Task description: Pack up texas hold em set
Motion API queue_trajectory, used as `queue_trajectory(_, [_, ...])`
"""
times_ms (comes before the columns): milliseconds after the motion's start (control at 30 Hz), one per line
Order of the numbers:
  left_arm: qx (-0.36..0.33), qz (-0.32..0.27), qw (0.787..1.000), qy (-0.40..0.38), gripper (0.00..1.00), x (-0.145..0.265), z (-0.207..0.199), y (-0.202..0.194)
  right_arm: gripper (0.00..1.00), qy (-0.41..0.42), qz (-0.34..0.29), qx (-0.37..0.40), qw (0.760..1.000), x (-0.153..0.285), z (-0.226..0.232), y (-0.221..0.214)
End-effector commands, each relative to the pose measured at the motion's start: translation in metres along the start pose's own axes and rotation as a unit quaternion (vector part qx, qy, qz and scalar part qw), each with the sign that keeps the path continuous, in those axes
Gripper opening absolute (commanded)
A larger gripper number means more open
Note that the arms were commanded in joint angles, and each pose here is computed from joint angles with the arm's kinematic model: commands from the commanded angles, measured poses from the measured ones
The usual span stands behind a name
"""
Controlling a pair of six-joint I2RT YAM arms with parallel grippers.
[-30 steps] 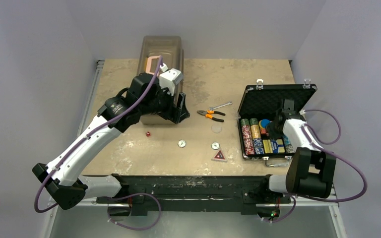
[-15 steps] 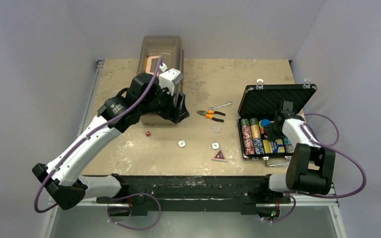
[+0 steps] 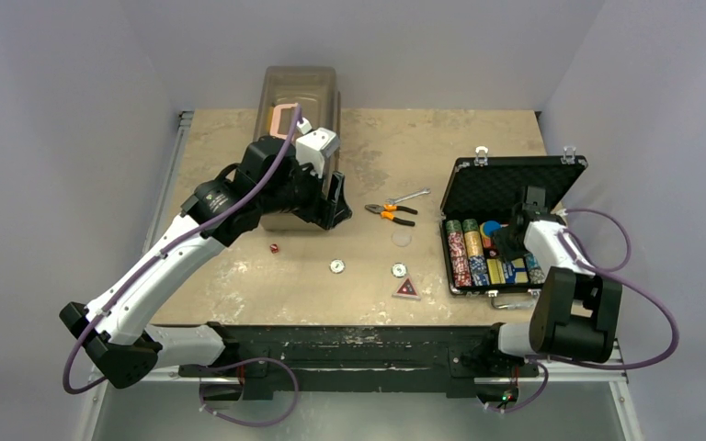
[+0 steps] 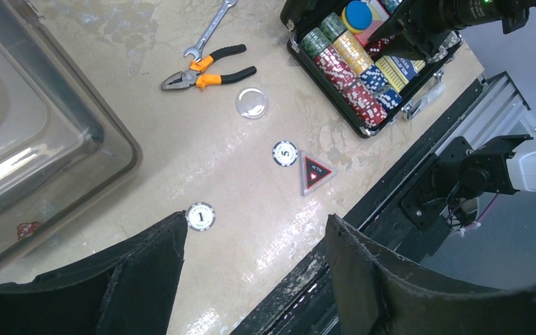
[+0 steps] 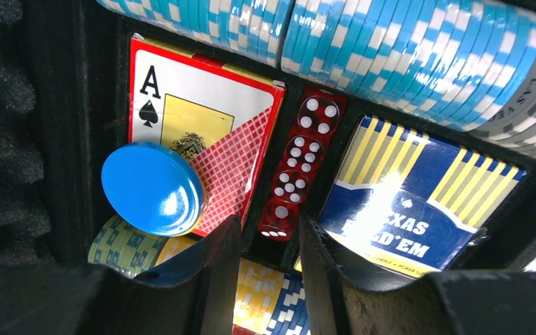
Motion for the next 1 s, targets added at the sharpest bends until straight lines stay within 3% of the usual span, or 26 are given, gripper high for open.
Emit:
queue_trajectory(0, [-0.015, -0.02, 1.0, -0.007, 0.7, 0.007, -0.004, 0.006, 0.33, -0.003, -0.033, 0.072, 0.997, 0.01, -0.006, 0.01])
queue_trajectory(133, [-0.014, -0.019, 1.0, -0.009, 0.7, 0.007, -0.004, 0.006, 0.28, 0.016, -0.036, 0.121, 0.992, 0.017, -0.009, 0.005])
queue_trajectory(400, [-0.011, -0.015, 1.0, -0.013, 0.7, 0.004, -0.005, 0.005, 0.0, 0.06, -0.015, 0.168, 0.984, 0.019, -0.008, -0.01])
queue_trajectory(733, [-0.014, -0.017, 1.0, -0.003, 0.7, 0.003, -0.002, 0.005, 0.0, 0.041, 0.025, 0.155, 0.987, -0.006, -0.005, -0.021])
queue_trajectory(967, [-0.015, -0.017, 1.0, -0.001, 0.7, 0.003, -0.001, 0.005, 0.0, -0.01, -0.019, 0.146, 0.989, -0.014, -0.013, -0.012])
Point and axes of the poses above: each gripper's point midway between its finger pads, its own x axis back along the fingers, its own z axis along the line the jaws close on, y = z × x, the point moved 7 cm from there along x, back along the fingers, and after that the axes turned 1 degree about -x, right-handed, at the moved point
